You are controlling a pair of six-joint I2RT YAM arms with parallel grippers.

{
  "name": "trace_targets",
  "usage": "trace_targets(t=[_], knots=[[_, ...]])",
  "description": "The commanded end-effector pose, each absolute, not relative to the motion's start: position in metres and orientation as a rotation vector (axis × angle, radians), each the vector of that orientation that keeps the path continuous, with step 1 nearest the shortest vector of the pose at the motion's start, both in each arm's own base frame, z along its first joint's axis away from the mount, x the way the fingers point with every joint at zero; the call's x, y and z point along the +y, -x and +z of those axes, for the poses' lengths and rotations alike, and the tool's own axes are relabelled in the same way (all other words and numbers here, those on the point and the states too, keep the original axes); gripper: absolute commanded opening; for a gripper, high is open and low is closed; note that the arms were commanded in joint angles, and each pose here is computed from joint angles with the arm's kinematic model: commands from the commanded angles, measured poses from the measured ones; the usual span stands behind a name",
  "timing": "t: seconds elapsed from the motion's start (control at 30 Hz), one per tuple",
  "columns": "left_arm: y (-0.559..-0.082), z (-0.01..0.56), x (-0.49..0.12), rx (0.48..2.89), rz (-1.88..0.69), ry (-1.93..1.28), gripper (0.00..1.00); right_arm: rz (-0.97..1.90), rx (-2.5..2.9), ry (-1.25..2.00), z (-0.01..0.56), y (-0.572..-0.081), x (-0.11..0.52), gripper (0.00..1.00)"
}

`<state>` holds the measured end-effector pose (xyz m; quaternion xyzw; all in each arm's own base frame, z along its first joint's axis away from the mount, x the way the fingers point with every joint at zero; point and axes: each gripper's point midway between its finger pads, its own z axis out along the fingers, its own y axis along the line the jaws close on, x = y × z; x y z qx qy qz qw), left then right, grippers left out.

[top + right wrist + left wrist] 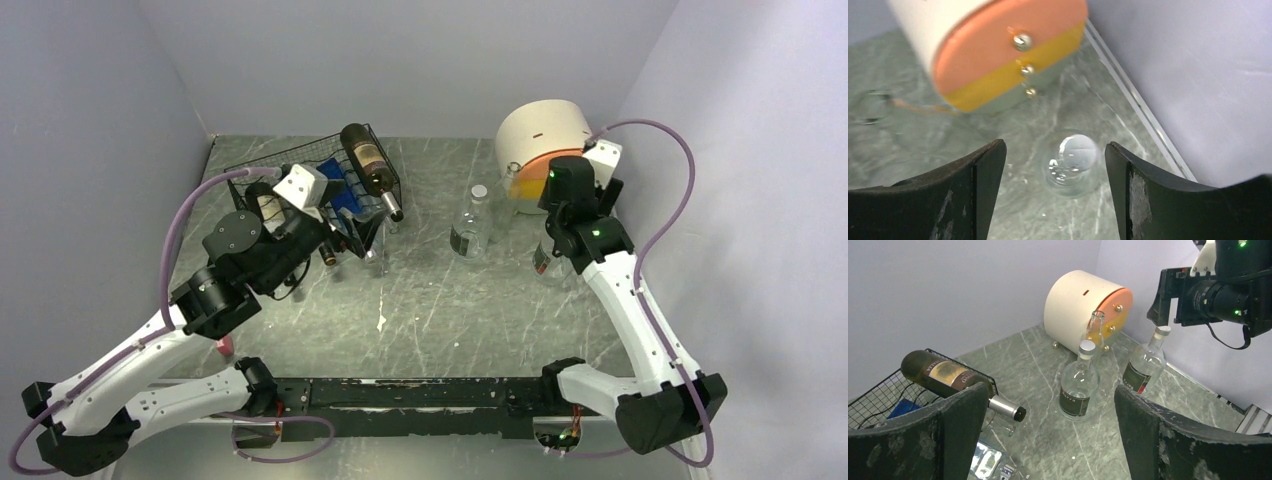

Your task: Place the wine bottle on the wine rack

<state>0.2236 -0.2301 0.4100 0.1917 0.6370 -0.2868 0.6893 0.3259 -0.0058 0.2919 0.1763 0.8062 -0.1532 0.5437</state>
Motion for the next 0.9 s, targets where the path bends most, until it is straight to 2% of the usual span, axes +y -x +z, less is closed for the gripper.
trace_targets(t=[0.0,0.3,0.57,0.63,0.67,0.73,0.87], knots=[[-0.221,0.413,-0.237,1.408,-0.683,-0.437,0.99,-0.390,1.939,-0.534,0.269,-0.313,-0.030,0.76],[-0.223,0.408,-0.243,1.423,-0.682,-0.457,0.99,-0.358,2.015,-0.559,0.222,-0.315,-0.034,0.74],[-0.224,0.404,-0.240,1.430,-0.670,-0.447,0.99,-0.384,2.037,-0.543,0.208,-0.323,-0.041,0.59],[-0.225,0.403,-0.240,1.434,-0.665,-0.446,0.99,-0.371,2.052,-0.528,0.207,-0.326,-0.039,0.51],[-0.225,0.403,-0.240,1.436,-0.662,-0.447,0.99,-0.367,2.076,-0.518,0.204,-0.325,-0.038,0.45],[-0.226,0.401,-0.240,1.440,-0.658,-0.447,0.99,-0.368,2.095,-0.532,0.213,-0.323,-0.037,0.24],[-0.231,0.399,-0.238,1.437,-0.635,-0.427,0.99,-0.355,2.150,-0.523,0.215,-0.313,-0.031,0.10]])
